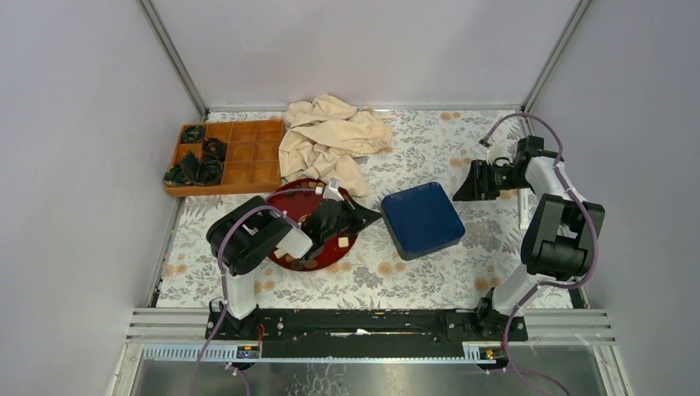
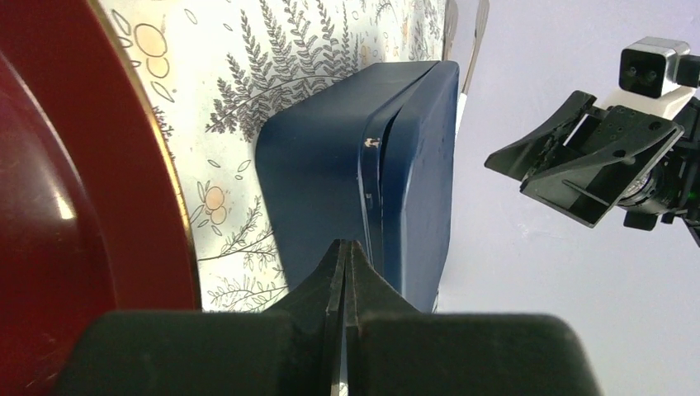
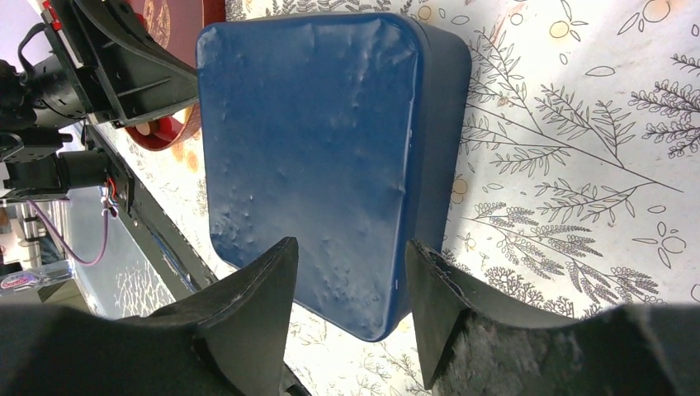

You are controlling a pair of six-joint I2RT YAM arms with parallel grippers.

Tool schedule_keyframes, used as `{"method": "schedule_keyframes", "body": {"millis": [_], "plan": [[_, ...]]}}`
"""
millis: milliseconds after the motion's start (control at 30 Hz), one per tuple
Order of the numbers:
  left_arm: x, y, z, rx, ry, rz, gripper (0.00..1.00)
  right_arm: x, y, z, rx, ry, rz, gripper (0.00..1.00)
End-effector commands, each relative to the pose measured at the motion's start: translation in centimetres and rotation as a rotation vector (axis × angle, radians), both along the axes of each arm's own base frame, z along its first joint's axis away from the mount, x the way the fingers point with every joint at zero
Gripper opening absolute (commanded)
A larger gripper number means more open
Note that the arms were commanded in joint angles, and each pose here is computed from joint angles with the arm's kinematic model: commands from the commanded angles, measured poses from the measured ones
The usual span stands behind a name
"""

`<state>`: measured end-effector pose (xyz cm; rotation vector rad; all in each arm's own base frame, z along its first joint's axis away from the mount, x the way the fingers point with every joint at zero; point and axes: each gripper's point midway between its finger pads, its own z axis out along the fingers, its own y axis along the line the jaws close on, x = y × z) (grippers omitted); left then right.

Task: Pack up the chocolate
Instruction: Adjust the packing box at the center of the board.

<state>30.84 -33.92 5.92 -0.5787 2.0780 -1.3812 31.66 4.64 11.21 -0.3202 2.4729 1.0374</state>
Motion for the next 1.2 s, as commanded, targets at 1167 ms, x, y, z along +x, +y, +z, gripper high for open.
{"method": "schedule_keyframes", "body": {"millis": [1167], "plan": [[1.2, -3.3, 1.0, -0.029, -0.030, -0.117, 0.00, -1.3, 3.9, -3.4, 0.028, 0.114, 0.116, 0.60]]}}
